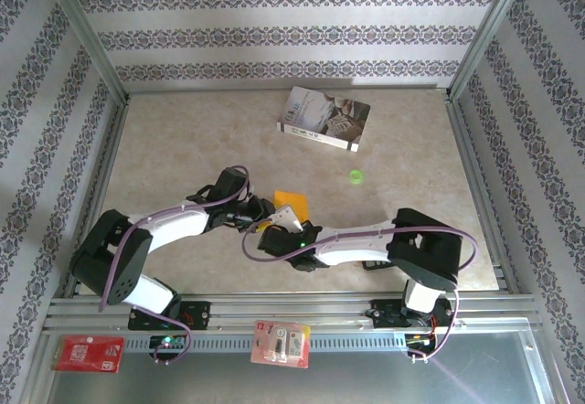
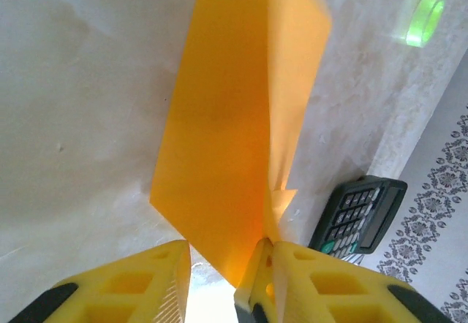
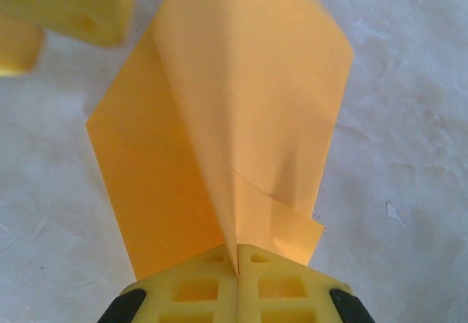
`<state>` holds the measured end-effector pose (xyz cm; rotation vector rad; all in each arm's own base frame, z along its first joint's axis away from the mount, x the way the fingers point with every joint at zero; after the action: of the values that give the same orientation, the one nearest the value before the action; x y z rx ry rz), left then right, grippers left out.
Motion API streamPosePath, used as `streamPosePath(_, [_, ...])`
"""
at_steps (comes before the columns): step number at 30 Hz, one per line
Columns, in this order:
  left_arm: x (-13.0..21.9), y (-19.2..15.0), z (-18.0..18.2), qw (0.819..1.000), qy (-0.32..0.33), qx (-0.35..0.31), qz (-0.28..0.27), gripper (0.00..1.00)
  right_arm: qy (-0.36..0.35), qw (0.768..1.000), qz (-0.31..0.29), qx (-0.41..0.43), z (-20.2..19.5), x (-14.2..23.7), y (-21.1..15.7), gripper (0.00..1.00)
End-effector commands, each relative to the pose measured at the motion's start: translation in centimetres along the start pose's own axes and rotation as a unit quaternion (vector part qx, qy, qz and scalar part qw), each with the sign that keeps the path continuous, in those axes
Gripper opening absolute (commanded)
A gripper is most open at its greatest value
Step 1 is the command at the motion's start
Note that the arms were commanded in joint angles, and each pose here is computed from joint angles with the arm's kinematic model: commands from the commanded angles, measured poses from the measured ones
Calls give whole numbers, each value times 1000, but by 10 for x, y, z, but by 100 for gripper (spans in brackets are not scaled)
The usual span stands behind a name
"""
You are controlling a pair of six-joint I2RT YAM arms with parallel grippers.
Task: Fold a paper plane with a square sheet of paper (pick it up from the middle)
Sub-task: Fourth fold the wing at the center of the table.
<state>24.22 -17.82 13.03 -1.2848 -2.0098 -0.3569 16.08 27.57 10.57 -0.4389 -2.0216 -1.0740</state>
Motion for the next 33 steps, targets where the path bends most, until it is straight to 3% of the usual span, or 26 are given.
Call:
streamPosePath(1, [20,8,-1,999,16,-16,-36,37,78,996,-32,-18,-1,4,6,0])
streamPosePath(8, [39,7,1,996,9,-34,-77,37,188,977,-44,-88,-5,1,-1,0])
streamPosePath(17, [27,1,11,998,-14,-27,-60,33,265,943,-60,-191,-22,-2,-12,0])
streamPosePath(33, [-16,-17,-10,997,-38,-67,-22,23,307,896,-83,-308,-40,-12,-31,0])
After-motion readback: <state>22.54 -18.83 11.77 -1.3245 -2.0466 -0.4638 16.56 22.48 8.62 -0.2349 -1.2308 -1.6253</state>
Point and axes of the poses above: each hand's point on the last joint's axis, 136 mm out from that joint toward the fingers, its own x axis back along the fingers, its own z axis along the line the jaws close on, y = z × x, the point moved 9 cm from there along x, back along the fingers, and after that the axes turned 5 degrees about x, right-handed, at the moved point
